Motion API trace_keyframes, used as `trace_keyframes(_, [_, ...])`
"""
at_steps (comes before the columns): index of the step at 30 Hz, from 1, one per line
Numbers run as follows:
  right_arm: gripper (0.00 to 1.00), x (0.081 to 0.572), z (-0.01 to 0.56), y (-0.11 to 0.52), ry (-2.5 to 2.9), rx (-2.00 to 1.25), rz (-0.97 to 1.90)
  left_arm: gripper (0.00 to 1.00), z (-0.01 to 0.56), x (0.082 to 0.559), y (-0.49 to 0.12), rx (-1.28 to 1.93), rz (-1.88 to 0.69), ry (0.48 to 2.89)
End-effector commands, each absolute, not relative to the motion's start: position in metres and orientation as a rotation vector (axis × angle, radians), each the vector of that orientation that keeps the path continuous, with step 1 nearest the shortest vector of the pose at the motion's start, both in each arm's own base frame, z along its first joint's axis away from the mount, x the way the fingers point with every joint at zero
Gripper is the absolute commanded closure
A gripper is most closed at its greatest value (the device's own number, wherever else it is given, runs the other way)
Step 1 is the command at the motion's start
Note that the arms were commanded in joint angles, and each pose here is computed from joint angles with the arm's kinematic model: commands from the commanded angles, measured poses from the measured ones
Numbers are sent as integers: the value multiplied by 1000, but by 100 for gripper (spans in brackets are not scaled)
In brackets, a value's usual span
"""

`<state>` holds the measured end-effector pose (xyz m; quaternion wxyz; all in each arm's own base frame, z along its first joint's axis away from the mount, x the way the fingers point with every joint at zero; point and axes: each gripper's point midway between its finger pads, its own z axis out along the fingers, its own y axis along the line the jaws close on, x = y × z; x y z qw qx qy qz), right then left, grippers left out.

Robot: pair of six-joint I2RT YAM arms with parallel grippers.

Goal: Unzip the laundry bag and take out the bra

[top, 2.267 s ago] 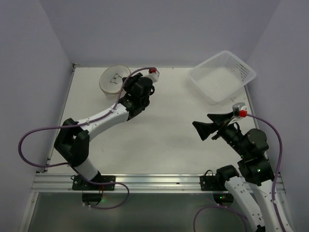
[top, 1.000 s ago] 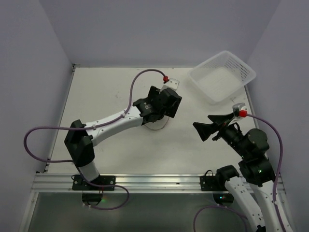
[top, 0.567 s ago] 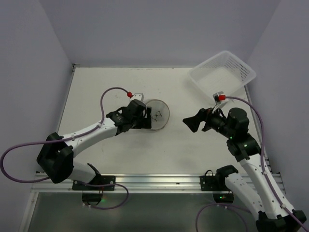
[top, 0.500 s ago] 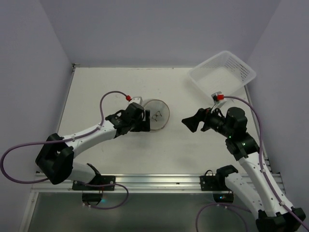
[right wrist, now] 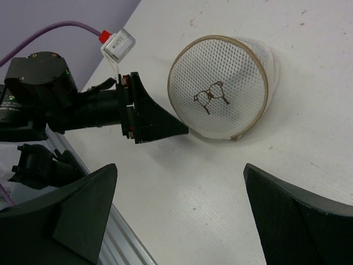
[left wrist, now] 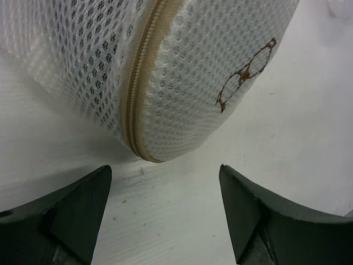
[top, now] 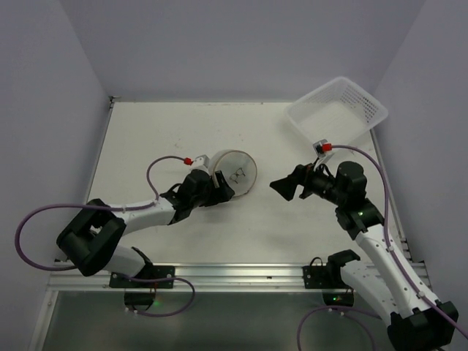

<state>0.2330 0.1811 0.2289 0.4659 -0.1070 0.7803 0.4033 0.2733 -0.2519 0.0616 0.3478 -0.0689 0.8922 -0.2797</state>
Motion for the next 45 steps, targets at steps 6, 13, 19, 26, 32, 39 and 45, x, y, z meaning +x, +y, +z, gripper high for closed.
trace_keyframes(6, [1, 233, 236, 188, 1851, -294, 1040, 20, 71, 289, -260, -424, -869, 2168])
trace_keyframes(13, [1, 232, 228, 192, 1862, -299, 1074, 22, 53, 292, -274, -445, -905, 2161])
trace_keyframes(19, [1, 231, 219, 192, 1884, -300, 1076, 32, 41, 302, -271, -494, -856, 2141])
trace_keyframes(26, [1, 231, 198, 192, 1936, -345, 1048, 79, 79, 308, -284, -455, -954, 2064])
trace_keyframes(32, [3, 236, 184, 199, 1958, -329, 1056, 100, 127, 312, -291, -462, -1037, 1990])
trace_keyframes(39, [10, 246, 158, 221, 2020, -317, 1019, 100, 171, 317, -295, -536, -1108, 1936])
trace_keyframes(45, [22, 263, 164, 235, 1976, -299, 1017, 100, 184, 317, -297, -539, -1139, 1922])
